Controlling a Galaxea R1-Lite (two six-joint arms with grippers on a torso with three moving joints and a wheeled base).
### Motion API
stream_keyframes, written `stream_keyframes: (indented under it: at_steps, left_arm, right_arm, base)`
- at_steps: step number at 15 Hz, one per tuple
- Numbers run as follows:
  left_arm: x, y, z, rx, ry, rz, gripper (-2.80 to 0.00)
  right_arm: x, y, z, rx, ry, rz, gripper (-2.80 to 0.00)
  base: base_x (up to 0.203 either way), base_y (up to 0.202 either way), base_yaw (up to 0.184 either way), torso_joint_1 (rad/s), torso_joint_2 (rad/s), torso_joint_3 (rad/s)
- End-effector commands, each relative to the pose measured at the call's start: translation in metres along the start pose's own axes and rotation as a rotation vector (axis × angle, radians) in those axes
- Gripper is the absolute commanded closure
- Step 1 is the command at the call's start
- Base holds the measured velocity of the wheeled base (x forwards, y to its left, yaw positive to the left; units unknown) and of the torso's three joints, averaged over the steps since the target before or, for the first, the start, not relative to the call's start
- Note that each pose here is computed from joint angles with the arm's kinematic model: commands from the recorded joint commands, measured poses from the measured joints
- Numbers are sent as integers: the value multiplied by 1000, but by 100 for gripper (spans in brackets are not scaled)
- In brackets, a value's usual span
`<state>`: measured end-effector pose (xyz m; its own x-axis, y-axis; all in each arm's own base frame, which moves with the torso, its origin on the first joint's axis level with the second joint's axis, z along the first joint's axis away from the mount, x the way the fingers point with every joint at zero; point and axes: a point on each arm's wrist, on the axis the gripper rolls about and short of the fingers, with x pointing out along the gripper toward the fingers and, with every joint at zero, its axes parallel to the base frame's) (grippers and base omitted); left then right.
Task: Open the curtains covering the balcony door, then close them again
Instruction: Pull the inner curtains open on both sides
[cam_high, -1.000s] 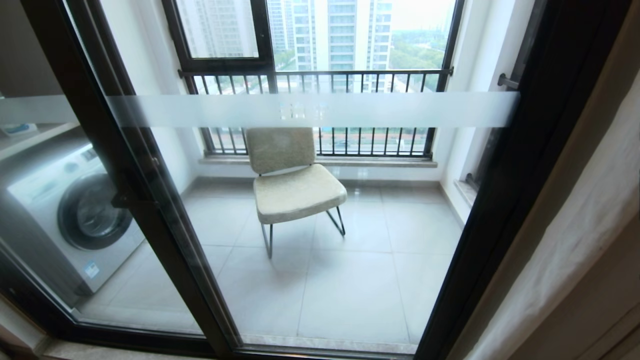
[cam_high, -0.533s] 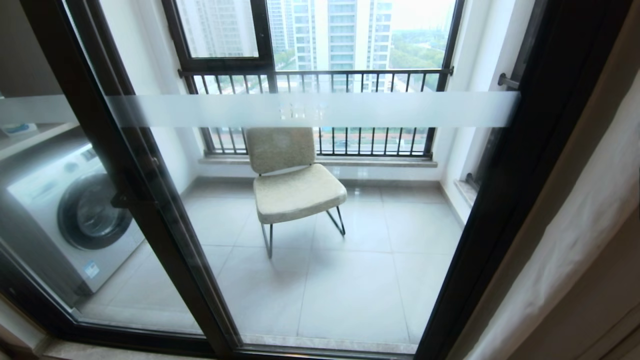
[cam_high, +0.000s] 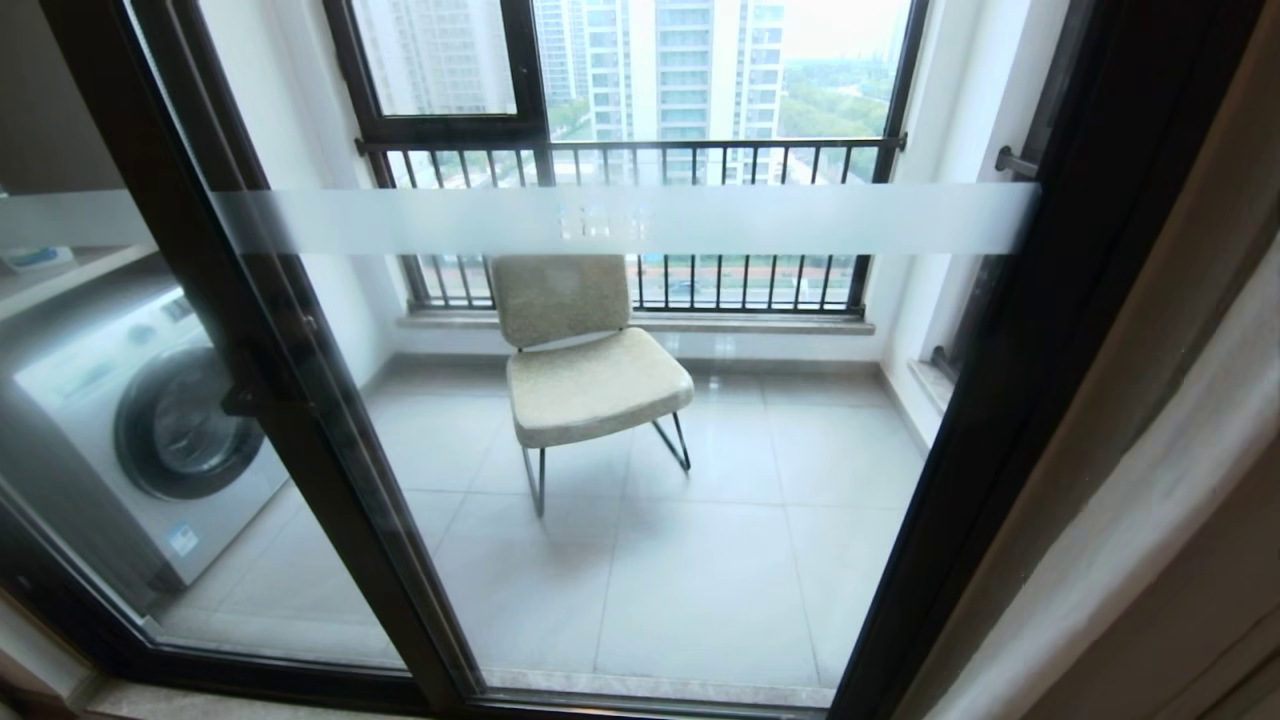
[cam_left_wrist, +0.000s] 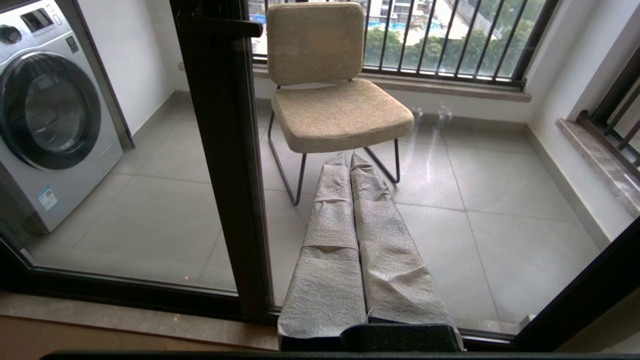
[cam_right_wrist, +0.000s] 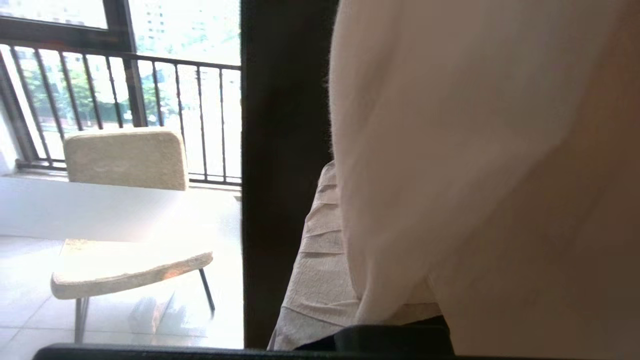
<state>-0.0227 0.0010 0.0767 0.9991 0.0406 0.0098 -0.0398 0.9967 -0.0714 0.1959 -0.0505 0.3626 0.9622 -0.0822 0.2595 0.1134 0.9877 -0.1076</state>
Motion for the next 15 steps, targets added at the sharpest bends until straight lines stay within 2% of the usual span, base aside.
stream_keyframes:
  at_steps: [1, 4, 7, 15]
  left_arm:
    - [0, 0, 0, 0, -1, 1, 0]
    - [0, 0, 0, -1, -1, 1, 0]
    - [0, 0, 0, 0, -1, 1, 0]
    - [0, 0, 0, -1, -1, 1, 0]
  right_arm:
    - [-8, 16, 8, 12, -36, 76, 0]
    - [-17, 33, 9, 38, -36, 156, 0]
    - [-11, 43, 11, 14, -48, 206, 0]
    - [2, 43, 8, 25, -24, 170, 0]
  base:
    - [0, 0, 0, 0, 0, 0]
    - [0, 0, 0, 0, 0, 0]
    - [0, 0, 0, 0, 0, 0]
    - [0, 0, 0, 0, 0, 0]
